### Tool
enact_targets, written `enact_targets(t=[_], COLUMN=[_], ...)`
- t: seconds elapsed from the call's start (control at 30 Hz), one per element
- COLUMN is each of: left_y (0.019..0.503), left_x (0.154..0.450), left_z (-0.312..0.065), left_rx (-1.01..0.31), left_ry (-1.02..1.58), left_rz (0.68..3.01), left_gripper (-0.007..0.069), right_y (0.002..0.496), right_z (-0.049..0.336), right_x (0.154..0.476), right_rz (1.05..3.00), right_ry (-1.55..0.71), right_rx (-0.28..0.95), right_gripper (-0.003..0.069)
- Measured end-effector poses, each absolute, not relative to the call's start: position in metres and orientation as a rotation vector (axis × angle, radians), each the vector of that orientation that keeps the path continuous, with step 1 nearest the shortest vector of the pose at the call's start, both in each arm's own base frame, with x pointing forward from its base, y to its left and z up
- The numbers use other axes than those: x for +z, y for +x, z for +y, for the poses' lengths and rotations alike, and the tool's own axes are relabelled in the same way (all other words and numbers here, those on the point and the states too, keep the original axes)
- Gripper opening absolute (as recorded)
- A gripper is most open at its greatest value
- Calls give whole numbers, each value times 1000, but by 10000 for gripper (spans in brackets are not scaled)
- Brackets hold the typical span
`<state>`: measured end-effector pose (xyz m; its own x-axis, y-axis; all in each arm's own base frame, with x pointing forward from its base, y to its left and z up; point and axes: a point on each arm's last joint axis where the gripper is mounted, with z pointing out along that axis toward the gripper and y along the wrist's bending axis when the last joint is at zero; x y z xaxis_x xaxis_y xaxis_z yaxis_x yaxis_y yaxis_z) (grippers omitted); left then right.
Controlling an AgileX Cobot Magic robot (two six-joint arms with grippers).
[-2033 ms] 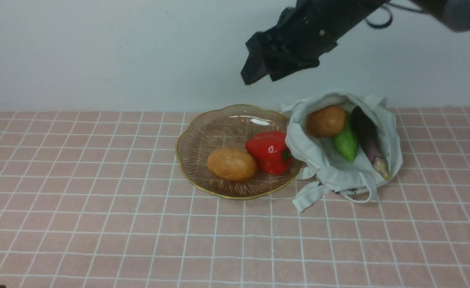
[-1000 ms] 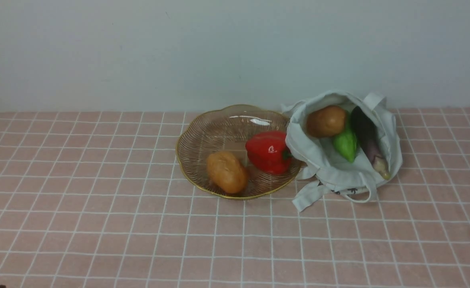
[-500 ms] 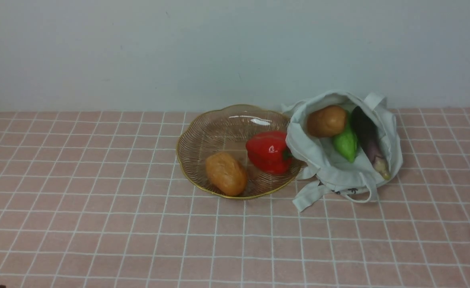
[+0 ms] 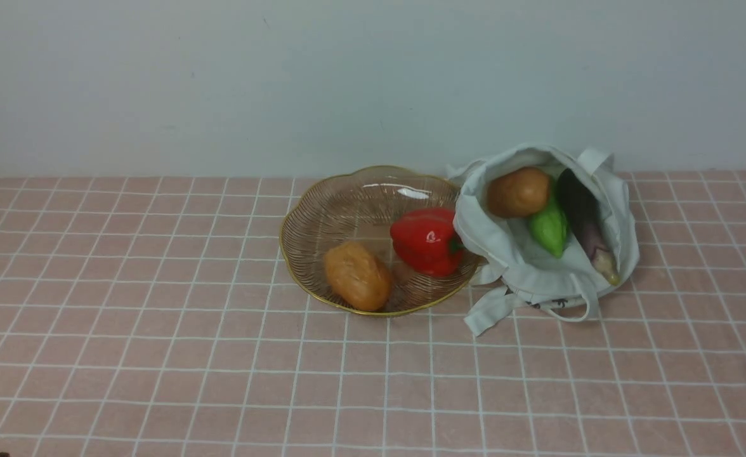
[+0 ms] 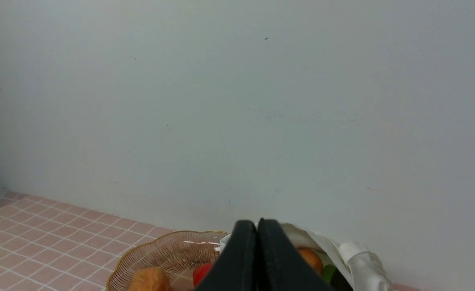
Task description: Take vegetables from bag on pink coffee tablecloth place on plate.
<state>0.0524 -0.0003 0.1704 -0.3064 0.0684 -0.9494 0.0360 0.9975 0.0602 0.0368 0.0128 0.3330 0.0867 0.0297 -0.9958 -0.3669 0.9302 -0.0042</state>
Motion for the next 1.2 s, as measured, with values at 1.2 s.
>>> enact_targets(t=[1.2], left_y=[52], left_x=[170], left_z=[0], left_rx=[32], left_ry=[75], left_rz=[1883], left_gripper=[-4], right_y=[55], right_z=[4], right_x=[182], right_rz=[1749], right_ry=[-92], right_rx=[20], right_gripper=[-15])
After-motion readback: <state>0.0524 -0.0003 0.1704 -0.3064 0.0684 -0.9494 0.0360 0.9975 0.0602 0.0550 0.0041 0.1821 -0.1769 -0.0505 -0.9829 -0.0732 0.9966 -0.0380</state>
